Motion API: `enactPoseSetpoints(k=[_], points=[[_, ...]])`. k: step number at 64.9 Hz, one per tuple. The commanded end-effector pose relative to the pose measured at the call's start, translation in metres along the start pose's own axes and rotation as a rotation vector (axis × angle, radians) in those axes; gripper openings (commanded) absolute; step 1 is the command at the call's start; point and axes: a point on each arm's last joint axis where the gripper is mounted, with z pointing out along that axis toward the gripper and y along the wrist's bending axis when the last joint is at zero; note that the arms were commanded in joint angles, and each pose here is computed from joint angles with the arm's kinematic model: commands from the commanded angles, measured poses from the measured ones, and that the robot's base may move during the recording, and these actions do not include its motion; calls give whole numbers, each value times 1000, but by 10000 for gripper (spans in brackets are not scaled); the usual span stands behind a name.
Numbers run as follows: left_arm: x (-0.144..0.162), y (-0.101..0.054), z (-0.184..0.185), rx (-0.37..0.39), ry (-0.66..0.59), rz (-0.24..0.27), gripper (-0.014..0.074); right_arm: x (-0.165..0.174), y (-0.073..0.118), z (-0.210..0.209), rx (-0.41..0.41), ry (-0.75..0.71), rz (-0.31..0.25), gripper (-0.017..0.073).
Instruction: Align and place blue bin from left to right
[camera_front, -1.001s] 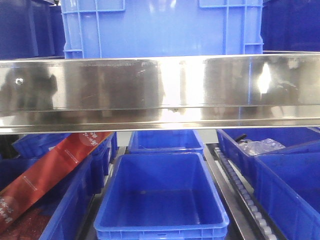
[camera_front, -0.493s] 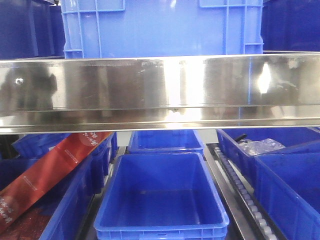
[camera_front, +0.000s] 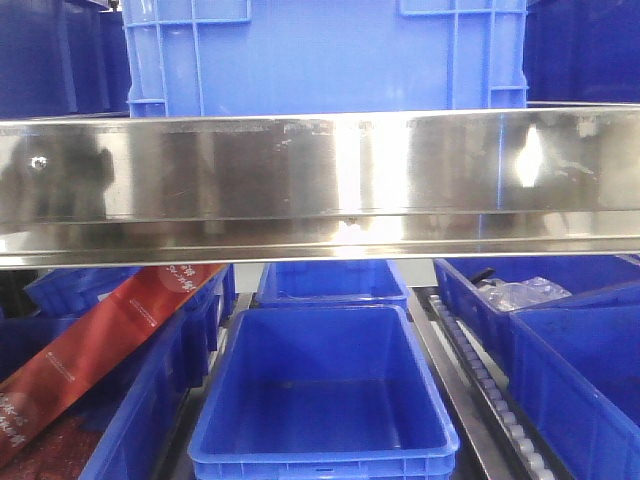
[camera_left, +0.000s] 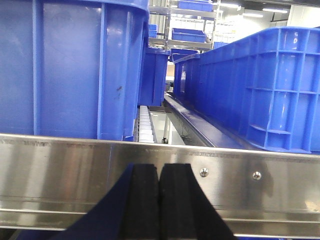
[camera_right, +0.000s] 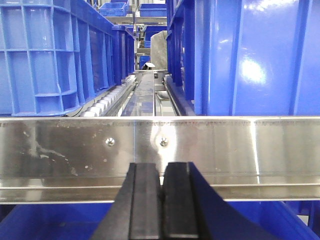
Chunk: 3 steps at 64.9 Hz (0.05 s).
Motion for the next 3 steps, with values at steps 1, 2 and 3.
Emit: enactPoseSetpoints(k=[1, 2, 3], points=[[-2, 0, 0, 2, -24, -3, -111, -3, 0, 0, 4, -32, -1, -79], [-2, 0, 0, 2, -24, -3, -111, -3, 0, 0, 4, -32, -1, -79], [-2, 0, 0, 2, -24, -3, -111, -3, 0, 0, 4, -32, -1, -79]])
